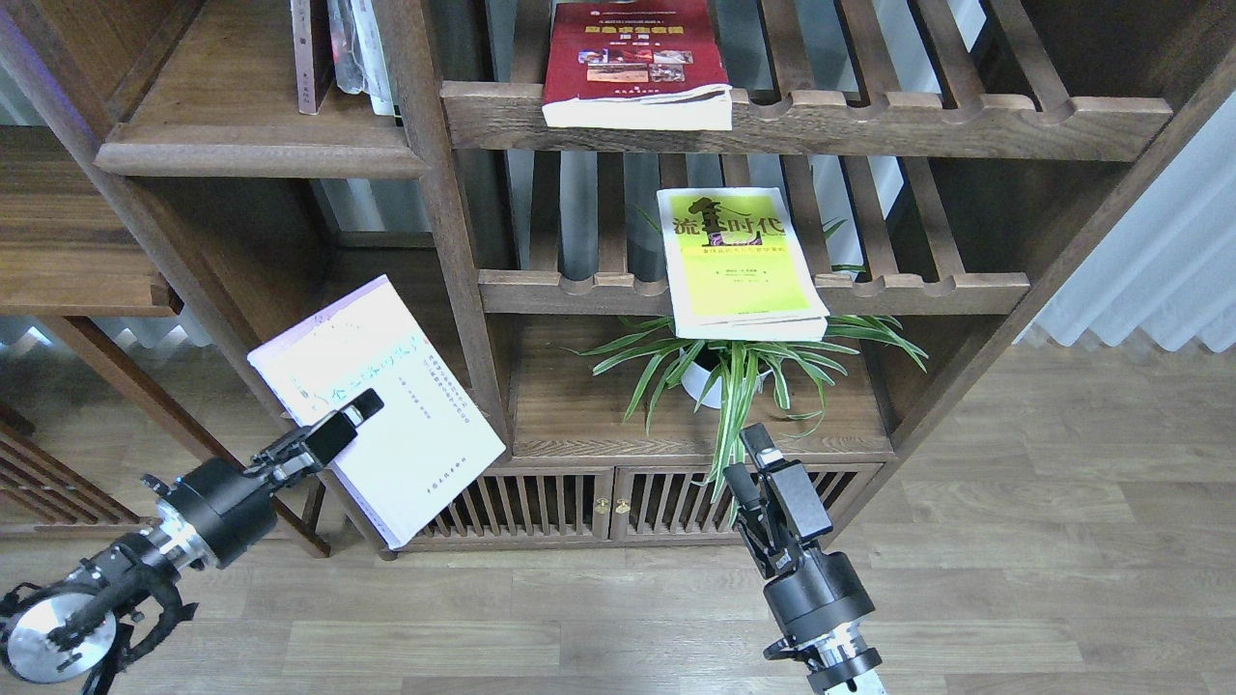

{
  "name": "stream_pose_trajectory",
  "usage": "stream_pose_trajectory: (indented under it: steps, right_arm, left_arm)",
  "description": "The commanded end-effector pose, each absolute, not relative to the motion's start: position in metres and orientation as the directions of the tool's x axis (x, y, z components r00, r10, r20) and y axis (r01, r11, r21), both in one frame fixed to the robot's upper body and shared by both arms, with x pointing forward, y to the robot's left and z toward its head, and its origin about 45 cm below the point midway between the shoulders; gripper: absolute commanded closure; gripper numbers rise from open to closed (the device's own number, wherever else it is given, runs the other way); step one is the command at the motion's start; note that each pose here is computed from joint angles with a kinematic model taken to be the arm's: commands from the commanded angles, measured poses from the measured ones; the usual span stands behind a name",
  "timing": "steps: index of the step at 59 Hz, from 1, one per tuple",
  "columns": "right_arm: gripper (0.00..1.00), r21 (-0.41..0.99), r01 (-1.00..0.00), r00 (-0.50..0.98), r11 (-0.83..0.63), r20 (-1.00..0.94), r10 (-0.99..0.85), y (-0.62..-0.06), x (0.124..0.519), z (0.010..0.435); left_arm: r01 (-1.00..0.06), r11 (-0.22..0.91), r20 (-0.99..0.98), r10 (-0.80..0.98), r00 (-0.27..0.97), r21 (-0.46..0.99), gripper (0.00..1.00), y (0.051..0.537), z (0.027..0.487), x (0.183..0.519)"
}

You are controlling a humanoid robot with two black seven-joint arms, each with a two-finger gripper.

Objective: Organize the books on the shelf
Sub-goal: 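Release the right gripper and carry the book away with the left gripper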

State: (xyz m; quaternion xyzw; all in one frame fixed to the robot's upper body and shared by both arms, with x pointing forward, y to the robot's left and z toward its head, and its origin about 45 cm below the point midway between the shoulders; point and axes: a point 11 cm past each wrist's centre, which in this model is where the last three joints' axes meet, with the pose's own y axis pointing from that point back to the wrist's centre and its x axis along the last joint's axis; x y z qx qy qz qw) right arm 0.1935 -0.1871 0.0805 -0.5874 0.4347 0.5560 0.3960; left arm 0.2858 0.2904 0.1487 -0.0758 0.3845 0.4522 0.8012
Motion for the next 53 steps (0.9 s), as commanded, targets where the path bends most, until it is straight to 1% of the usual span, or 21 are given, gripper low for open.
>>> stream_pose_trajectory:
  steps: [1, 6, 11, 14, 20, 25, 32, 42, 53]
  right_arm:
    - [0.02, 0.025, -0.952, -0.002, -0.304, -0.997, -0.076, -0.189, 0.193, 0.078]
    - [0.02, 0.028, -0.956, -0.004, -0.293, -0.997, -0.082, -0.194, 0.195, 0.077]
    - [0.02, 0.029, -0.96, -0.005, -0.279, -0.996, -0.087, -0.199, 0.196, 0.077]
    - [0.02, 0.028, -0.961, -0.004, -0.276, -0.996, -0.089, -0.2, 0.197, 0.077]
    - [0.02, 0.026, -0.964, -0.002, -0.263, -0.996, -0.091, -0.204, 0.198, 0.078]
    - [0.02, 0.026, -0.964, -0.002, -0.263, -0.996, -0.091, -0.204, 0.198, 0.078]
    - [0.02, 0.021, -0.963, 0.002, -0.269, -0.996, -0.088, -0.202, 0.2, 0.079]
    - [0.02, 0.015, -0.962, 0.009, -0.273, -0.996, -0.086, -0.201, 0.202, 0.081]
    - [0.02, 0.009, -0.964, 0.015, -0.266, -0.996, -0.087, -0.203, 0.203, 0.082]
  left_arm:
    - [-0.788, 0.581, -0.717, 0.637, 0.284, 0.205, 0.93, 0.28, 0.144, 0.284]
    - [-0.791, 0.597, -0.785, 0.551, 0.283, 0.134, 0.92, 0.245, 0.142, 0.285]
    - [-0.789, 0.598, -0.788, 0.55, 0.278, 0.139, 0.93, 0.24, 0.138, 0.282]
    - [-0.78, 0.595, -0.761, 0.593, 0.264, 0.193, 0.93, 0.242, 0.127, 0.274]
    - [-0.784, 0.586, -0.758, 0.602, 0.25, 0.207, 0.94, 0.245, 0.124, 0.27]
    - [-0.806, 0.548, -0.76, 0.616, 0.207, 0.224, 0.95, 0.26, 0.119, 0.263]
    - [-0.819, 0.524, -0.758, 0.626, 0.184, 0.234, 0.95, 0.269, 0.116, 0.259]
    - [-0.863, 0.461, -0.768, 0.623, 0.148, 0.207, 0.94, 0.293, 0.123, 0.261]
    - [-0.882, 0.453, -0.821, 0.548, 0.158, 0.133, 0.93, 0.294, 0.134, 0.267]
